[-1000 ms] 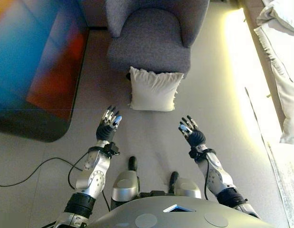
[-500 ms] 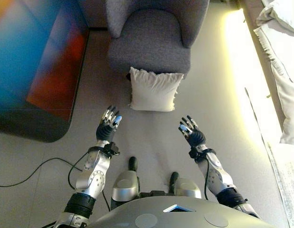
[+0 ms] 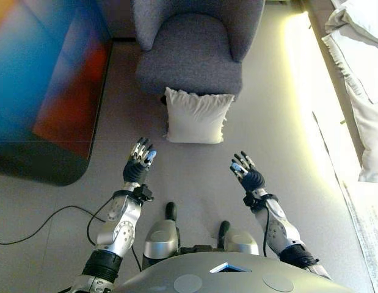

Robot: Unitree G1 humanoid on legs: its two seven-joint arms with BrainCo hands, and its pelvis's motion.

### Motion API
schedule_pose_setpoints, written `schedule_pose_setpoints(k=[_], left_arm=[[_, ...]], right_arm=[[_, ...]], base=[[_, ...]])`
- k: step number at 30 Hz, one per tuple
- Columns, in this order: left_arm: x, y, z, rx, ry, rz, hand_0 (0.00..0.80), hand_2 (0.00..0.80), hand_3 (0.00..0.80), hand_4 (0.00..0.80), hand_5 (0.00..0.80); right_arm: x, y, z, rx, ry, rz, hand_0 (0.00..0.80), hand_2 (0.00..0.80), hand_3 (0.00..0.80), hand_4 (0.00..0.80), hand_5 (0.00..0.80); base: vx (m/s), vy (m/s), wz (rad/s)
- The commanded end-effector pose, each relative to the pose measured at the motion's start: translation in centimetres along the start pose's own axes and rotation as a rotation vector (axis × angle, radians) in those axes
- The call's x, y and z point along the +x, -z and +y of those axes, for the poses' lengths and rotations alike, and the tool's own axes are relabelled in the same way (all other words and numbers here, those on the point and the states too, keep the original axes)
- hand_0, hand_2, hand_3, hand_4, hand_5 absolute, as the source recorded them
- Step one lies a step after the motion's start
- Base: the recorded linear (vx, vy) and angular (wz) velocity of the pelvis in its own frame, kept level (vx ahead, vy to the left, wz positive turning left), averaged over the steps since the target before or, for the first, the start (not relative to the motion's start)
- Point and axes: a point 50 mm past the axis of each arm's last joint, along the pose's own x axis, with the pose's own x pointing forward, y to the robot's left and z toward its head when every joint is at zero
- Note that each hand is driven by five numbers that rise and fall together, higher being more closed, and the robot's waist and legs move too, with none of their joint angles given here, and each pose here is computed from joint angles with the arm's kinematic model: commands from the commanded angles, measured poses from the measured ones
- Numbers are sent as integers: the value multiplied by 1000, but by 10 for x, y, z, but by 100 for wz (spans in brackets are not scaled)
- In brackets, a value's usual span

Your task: Pick up the cushion and take it to the sofa

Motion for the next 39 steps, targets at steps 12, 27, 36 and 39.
schedule_pose_setpoints(k=[12, 27, 36, 39], left_arm=[[-4, -31, 16, 40, 18, -129, 0, 0, 0, 0, 0], [-14, 1, 8, 25, 1, -29, 0, 0, 0, 0, 0], [-14, -5, -1, -27, 1, -56, 0, 0, 0, 0, 0], [-8, -7, -5, -29, 9, -63, 0, 0, 0, 0, 0]], right_arm=[[-1, -10, 16, -19, -96, -72, 0, 0, 0, 0, 0], [-11, -2, -10, 48, -11, -8, 0, 0, 0, 0, 0], [-19, -10, -19, -59, -14, -10, 0, 0, 0, 0, 0], [-14, -13, -20, -54, -27, -24, 0, 0, 0, 0, 0]], base=[[92, 119, 7], [428, -68, 27], [443, -143, -1], [247, -131, -14]])
